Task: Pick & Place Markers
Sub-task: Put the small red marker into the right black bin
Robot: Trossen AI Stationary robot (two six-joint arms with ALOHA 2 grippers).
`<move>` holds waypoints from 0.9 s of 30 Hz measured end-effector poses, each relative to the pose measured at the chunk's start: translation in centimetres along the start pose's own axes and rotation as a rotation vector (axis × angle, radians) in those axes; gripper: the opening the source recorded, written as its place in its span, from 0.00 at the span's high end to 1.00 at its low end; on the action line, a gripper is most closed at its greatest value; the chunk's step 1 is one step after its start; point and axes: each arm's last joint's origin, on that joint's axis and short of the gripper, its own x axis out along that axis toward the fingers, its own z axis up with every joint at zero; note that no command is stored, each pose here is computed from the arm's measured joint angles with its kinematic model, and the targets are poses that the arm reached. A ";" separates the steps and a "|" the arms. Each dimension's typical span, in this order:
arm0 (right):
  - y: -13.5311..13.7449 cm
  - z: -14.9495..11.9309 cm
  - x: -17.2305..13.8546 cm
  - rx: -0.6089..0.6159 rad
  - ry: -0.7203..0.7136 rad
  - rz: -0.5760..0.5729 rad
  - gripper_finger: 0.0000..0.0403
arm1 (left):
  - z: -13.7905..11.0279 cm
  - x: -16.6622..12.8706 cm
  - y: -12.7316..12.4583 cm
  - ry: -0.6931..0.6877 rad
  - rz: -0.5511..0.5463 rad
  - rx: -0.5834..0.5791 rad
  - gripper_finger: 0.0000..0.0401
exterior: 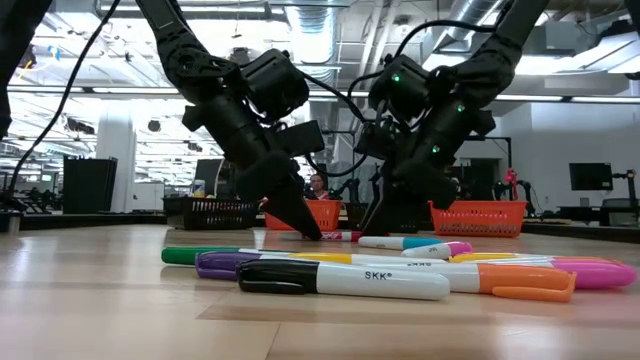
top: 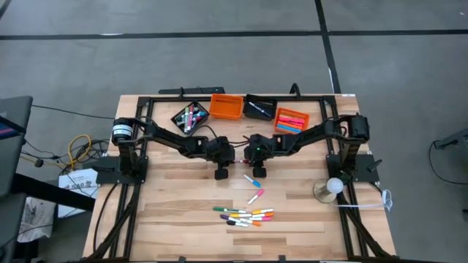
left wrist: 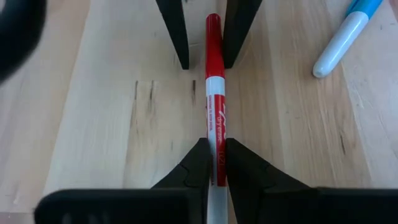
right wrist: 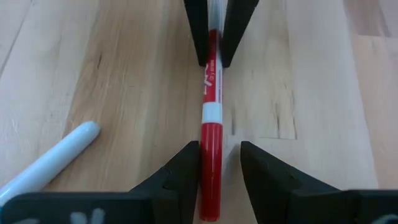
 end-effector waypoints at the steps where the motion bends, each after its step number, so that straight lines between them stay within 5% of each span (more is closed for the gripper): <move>1: 0.0 0.0 0.0 0.001 0.000 0.000 0.72 | 0.0 0.0 0.0 -0.001 0.000 0.000 0.90; 11: -0.1 0.0 -0.1 0.002 0.001 0.016 0.95 | 0.2 0.0 -0.3 -0.012 0.003 0.017 0.81; 19: -0.1 -0.1 -0.1 0.010 0.002 0.013 0.91 | 0.3 -0.4 -0.2 -0.013 0.001 0.002 0.78; 27: -0.2 0.0 -0.4 0.007 0.002 0.010 0.95 | 2.2 -6.8 0.0 -0.116 0.011 -0.059 0.78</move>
